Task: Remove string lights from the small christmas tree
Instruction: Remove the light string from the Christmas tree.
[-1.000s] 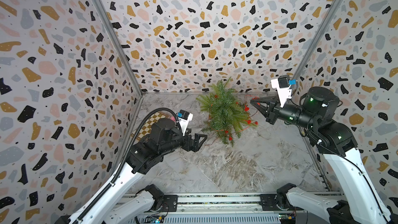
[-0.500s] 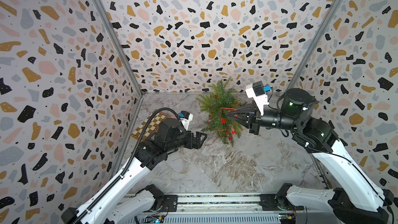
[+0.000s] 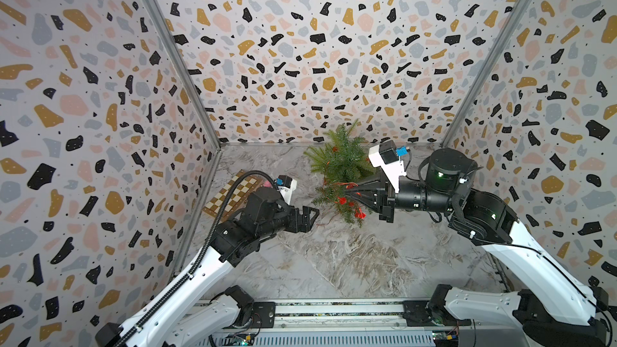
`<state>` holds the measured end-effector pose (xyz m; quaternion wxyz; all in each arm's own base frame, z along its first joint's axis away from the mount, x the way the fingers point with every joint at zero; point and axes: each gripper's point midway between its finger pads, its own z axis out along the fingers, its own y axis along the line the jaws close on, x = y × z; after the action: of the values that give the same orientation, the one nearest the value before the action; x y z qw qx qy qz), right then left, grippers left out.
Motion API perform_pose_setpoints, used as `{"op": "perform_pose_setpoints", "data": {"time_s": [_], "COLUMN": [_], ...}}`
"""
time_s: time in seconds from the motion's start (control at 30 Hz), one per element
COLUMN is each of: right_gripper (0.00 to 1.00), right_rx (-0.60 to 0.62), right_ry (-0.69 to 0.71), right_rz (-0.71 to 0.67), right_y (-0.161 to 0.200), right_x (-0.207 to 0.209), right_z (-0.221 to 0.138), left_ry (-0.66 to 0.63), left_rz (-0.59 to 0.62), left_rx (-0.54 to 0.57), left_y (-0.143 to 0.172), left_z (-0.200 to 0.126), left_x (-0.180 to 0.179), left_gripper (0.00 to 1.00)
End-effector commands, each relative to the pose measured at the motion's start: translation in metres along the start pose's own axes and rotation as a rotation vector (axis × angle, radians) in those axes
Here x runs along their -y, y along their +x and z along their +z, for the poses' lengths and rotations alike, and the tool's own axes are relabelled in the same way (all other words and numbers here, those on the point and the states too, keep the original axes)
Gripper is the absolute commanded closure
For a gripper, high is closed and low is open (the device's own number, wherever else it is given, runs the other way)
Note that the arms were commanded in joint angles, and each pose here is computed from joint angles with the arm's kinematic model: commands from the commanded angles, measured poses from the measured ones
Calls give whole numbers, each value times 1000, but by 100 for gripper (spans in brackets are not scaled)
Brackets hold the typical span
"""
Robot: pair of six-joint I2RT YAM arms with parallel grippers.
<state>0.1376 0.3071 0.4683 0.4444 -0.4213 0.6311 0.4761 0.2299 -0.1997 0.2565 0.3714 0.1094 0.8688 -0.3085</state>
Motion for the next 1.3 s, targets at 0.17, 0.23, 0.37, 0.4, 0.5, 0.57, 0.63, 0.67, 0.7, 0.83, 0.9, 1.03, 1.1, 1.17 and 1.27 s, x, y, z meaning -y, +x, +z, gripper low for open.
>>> {"op": "perform_pose_setpoints", "data": {"time_s": [0.17, 0.23, 0.37, 0.4, 0.5, 0.57, 0.63, 0.67, 0.7, 0.83, 0.9, 1.03, 1.1, 1.17, 1.27], "right_gripper": [100, 100, 100, 100, 100, 100, 100, 100, 100, 100, 100, 100, 100, 100, 100], "right_rx": [-67, -77, -67, -65, -57, -58, -64, -70, -75, -84, -92, -149, -183, -210, -234], "right_ry": [48, 46, 28, 27, 25, 14, 7, 5, 3, -24, -29, 3, 23, 23, 20], "right_rz": [38, 60, 78, 76, 57, 43, 31, 26, 22, 15, 16, 30, 39, 48, 62], "right_y": [32, 38, 35, 32, 20, 14, 11, 11, 11, 14, 18, 45, 59, 72, 85], "right_x": [8, 7, -2, -4, -11, -18, -22, -24, -26, -35, -37, -26, -19, -15, -10], "right_z": [-4, -6, -10, -10, -10, -7, -2, 0, 3, 12, 16, 26, 33, 41, 51], "left_ry": [22, 46, 106, 112, 113, 101, 96, 91, 81, 6, -1, -28, -38, -47, -14], "left_rz": [13, 17, 19, 17, 12, -3, -17, -24, -29, -31, -32, -37, -41, -47, -37], "left_rx": [53, 42, 39, 45, 54, 62, 85, 98, 110, 145, 141, 142, 147, 151, 143], "left_y": [-17, -19, -26, -28, -35, -40, -48, -52, -56, -68, -72, -79, -81, -82, -84], "left_z": [-3, 1, 8, 10, 15, 20, 22, 23, 24, 35, 42, 47, 45, 43, 42], "left_x": [6, 11, 24, 25, 27, 26, 26, 26, 24, 12, 8, -4, -10, -17, -18], "left_gripper": [6, 7, 10, 10, 10, 9, 8, 8, 8, 10, 11, 12, 12, 12, 11]}}
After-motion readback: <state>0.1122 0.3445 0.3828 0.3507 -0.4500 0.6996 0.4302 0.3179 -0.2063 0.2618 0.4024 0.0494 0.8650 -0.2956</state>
